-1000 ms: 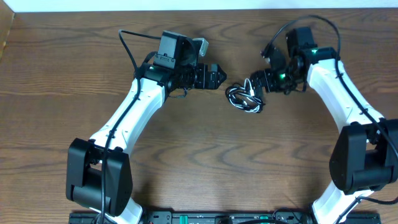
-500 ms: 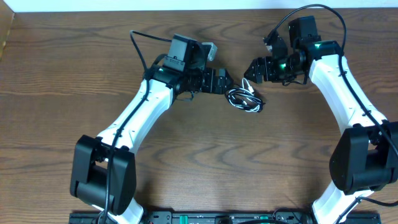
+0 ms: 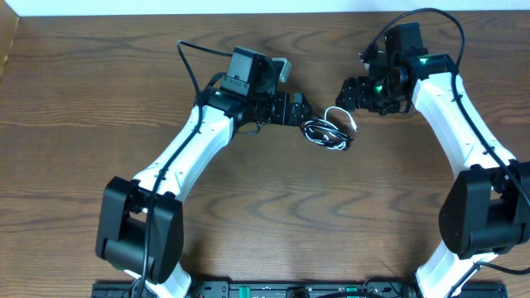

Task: Untangle cables

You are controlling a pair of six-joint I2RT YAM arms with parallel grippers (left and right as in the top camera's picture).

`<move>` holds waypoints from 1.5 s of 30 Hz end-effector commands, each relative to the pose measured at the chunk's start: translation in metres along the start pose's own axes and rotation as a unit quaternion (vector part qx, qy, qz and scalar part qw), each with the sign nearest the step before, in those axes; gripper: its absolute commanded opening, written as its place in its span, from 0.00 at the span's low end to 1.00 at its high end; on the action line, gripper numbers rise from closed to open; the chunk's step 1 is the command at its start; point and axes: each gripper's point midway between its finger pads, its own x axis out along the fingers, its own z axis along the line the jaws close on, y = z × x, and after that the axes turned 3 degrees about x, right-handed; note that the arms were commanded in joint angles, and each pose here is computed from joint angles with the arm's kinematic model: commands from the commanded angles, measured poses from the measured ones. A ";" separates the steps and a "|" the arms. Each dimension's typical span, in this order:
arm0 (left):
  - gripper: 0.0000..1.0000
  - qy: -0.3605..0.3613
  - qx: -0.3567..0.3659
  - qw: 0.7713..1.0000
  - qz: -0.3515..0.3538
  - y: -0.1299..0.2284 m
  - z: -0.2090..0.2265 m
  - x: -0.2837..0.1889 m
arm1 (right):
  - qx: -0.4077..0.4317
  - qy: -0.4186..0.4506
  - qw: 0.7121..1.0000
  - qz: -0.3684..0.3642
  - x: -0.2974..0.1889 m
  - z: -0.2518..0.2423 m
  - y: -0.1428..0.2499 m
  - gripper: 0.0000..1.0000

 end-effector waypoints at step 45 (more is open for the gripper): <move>0.79 -0.070 0.027 0.986 0.149 0.078 0.033 0.051 | 0.018 0.080 0.996 -0.024 -0.021 -0.043 -0.009 0.70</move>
